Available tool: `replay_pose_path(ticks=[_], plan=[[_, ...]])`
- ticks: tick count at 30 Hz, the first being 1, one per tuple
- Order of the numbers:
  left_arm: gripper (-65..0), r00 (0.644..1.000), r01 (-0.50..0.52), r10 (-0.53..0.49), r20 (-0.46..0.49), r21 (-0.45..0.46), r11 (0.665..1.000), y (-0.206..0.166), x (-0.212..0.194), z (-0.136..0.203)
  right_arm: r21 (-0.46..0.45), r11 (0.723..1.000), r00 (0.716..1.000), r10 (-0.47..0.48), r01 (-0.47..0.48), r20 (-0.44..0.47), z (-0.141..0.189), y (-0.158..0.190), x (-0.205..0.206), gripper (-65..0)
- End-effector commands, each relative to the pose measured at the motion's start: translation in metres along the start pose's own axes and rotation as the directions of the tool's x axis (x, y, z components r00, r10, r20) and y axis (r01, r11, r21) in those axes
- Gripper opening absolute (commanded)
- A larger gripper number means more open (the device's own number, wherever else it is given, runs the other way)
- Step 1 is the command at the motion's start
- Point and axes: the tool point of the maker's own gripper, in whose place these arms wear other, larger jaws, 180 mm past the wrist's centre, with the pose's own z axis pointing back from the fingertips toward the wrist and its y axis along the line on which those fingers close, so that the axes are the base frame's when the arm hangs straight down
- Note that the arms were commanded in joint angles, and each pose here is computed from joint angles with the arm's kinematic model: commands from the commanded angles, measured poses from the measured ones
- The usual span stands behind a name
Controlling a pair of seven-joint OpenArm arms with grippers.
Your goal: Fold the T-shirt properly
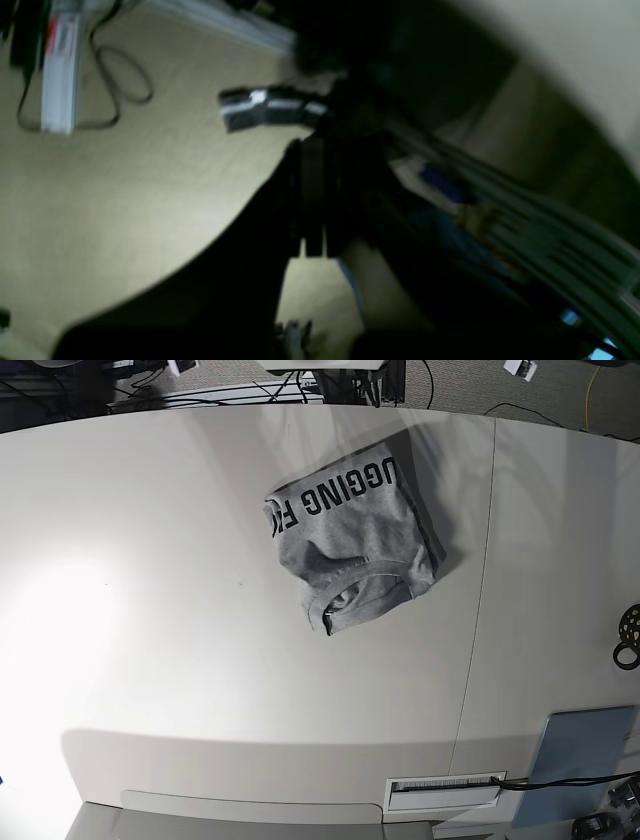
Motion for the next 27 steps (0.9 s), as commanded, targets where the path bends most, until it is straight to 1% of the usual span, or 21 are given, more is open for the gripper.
replay_pose_path(ticks=[1, 4, 6, 11, 13, 16, 18, 20, 22, 24, 26, 27], plan=[[-65.0, 1.000, -0.020, 0.020, -0.007, 0.003, 1.000, 0.007, -0.005, 0.000, -0.010, 1.000, 1.000, 0.003, -0.003, -0.009, -0.006, -0.002, -0.005, -65.0], [-65.0, 0.993, -0.108, 0.109, -0.035, 0.019, 0.994, 0.022, -0.020, -0.018, -0.010, 1.000, 0.996, 0.010, -0.011, -0.093, -0.036, 0.002, -0.026, -65.0], [-65.0, 0.984, -0.168, 0.170, -0.054, 0.027, 0.985, 0.031, -0.029, -0.030, -0.014, 1.000, 0.991, 0.005, -0.007, -0.133, -0.058, 0.002, -0.037, -65.0], [-65.0, 0.952, -0.290, 0.292, -0.089, 0.044, 0.956, 0.045, -0.047, -0.053, 0.018, 0.997, 0.979, -0.067, 0.072, -0.193, -0.107, 0.009, -0.057, -65.0], [-65.0, 0.946, -0.308, 0.312, -0.083, 0.054, 0.950, 0.049, -0.050, -0.059, 0.068, 0.994, 0.977, -0.070, 0.085, -0.201, -0.124, 0.021, -0.059, -65.0], [-65.0, 0.947, -0.313, 0.317, -0.049, 0.067, 0.947, 0.055, -0.049, -0.066, 0.179, 0.976, 0.975, -0.086, 0.124, -0.204, -0.146, 0.050, -0.057, -65.0], [-65.0, 0.947, -0.316, 0.319, -0.038, 0.067, 0.946, 0.056, -0.047, -0.072, 0.256, 0.956, 0.976, -0.097, 0.146, -0.196, -0.158, 0.069, -0.052, -65.0], [-65.0, 0.944, -0.323, 0.326, -0.051, 0.060, 0.945, 0.051, -0.050, -0.077, 0.308, 0.934, 0.972, -0.123, 0.181, -0.200, -0.169, 0.083, -0.047, -65.0], [-65.0, 0.938, -0.341, 0.344, -0.053, 0.057, 0.938, 0.045, -0.051, -0.083, 0.344, 0.907, 0.959, -0.171, 0.243, -0.226, -0.178, 0.093, -0.042, -65.0], [-65.0, 0.928, -0.363, 0.368, -0.053, 0.085, 0.928, 0.042, -0.055, -0.089, 0.369, 0.876, 0.942, -0.229, 0.310, -0.247, -0.185, 0.098, -0.036, -65.0], [-65.0, 0.923, -0.374, 0.381, -0.048, 0.110, 0.921, 0.038, -0.056, -0.097, 0.400, 0.829, 0.916, -0.305, 0.390, -0.260, -0.191, 0.102, -0.026, -65.0], [-65.0, 0.926, -0.368, 0.375, -0.048, 0.115, 0.923, 0.034, -0.056, -0.101, 0.420, 0.796, 0.898, -0.351, 0.435, -0.265, -0.192, 0.103, -0.019, -65.0]])
